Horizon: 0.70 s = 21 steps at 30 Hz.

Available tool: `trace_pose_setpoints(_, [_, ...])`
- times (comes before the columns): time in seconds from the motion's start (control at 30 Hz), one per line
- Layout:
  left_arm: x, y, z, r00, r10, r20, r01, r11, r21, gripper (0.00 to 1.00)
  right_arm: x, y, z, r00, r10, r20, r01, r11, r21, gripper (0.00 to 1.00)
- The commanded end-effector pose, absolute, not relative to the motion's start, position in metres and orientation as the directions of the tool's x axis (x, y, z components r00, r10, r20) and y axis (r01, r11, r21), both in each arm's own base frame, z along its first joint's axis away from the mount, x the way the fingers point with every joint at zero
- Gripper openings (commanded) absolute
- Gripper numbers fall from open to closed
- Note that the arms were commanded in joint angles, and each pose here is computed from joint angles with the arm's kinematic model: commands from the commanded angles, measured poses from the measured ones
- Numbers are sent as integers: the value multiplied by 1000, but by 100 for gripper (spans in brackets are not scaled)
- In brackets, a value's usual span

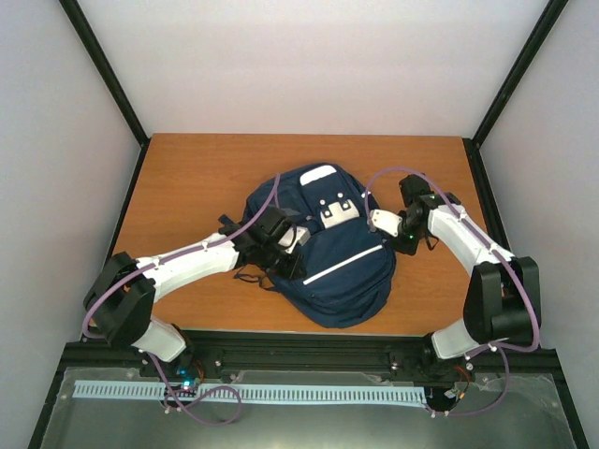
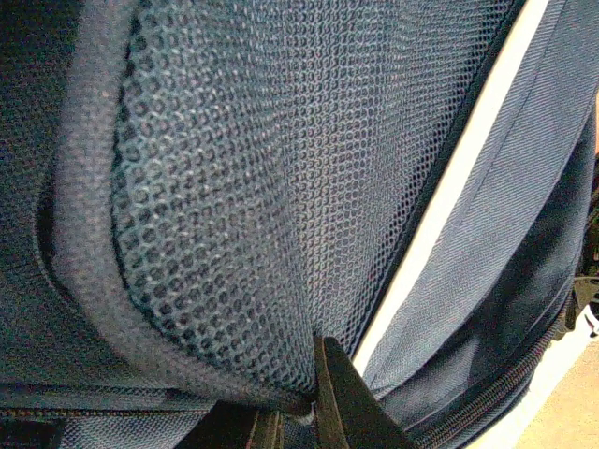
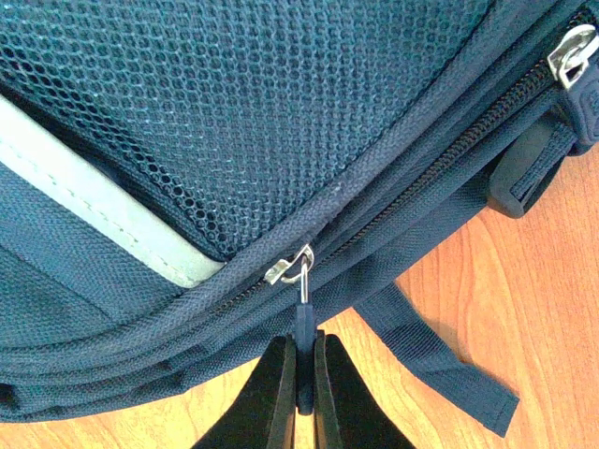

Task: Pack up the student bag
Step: Zip the student bag at the center of the board, then reset both arms

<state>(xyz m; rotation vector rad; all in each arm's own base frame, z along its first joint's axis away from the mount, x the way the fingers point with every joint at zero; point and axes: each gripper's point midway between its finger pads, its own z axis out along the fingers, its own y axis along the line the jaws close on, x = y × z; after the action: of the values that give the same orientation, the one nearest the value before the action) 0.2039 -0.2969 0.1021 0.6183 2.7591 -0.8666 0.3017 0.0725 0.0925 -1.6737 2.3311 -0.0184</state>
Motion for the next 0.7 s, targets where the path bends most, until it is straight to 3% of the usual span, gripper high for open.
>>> trace_pose_setpoints(0.0, [191, -284, 102, -886, 387, -255, 464, 753, -467, 1, 339, 80, 114, -295, -901, -317, -882, 384, -271, 3])
trace_pose_setpoints(0.1, [197, -280, 109, -884, 381, -271, 465, 772, -434, 4, 339, 80, 123, -330, -871, -364, -859, 437, -267, 17])
trace_pose_setpoints(0.17, [206, -277, 120, -876, 377, -301, 474, 787, -394, 23, 341, 77, 137, -360, -833, -421, -829, 493, -265, 29])
trace_pose_setpoints(0.23, [214, -270, 135, -867, 364, -340, 476, 805, -354, 54, 344, 74, 153, -394, -777, -491, -790, 559, -251, 40])
trace_pose_setpoints(0.27, [220, -266, 143, -863, 352, -364, 472, 818, -329, 64, 346, 72, 162, -411, -742, -530, -769, 595, -236, 43])
trace_pose_setpoints(0.37, [243, -246, 169, -847, 294, -442, 435, 862, -261, 84, 350, 63, 187, -457, -625, -633, -696, 694, -183, 52])
trace_pose_setpoints(0.47, [270, -218, 202, -813, 216, -541, 365, 913, -183, 95, 354, 54, 213, -474, -519, -711, -622, 769, -146, 59])
trace_pose_setpoints(0.53, [288, -196, 226, -774, 155, -614, 296, 946, -134, 98, 358, 45, 231, -484, -451, -750, -554, 821, -137, 69])
trace_pose_setpoints(0.67, [314, -143, 276, -654, 55, -754, 93, 996, -8, 100, 366, 21, 265, -472, -324, -820, -394, 910, -132, 99])
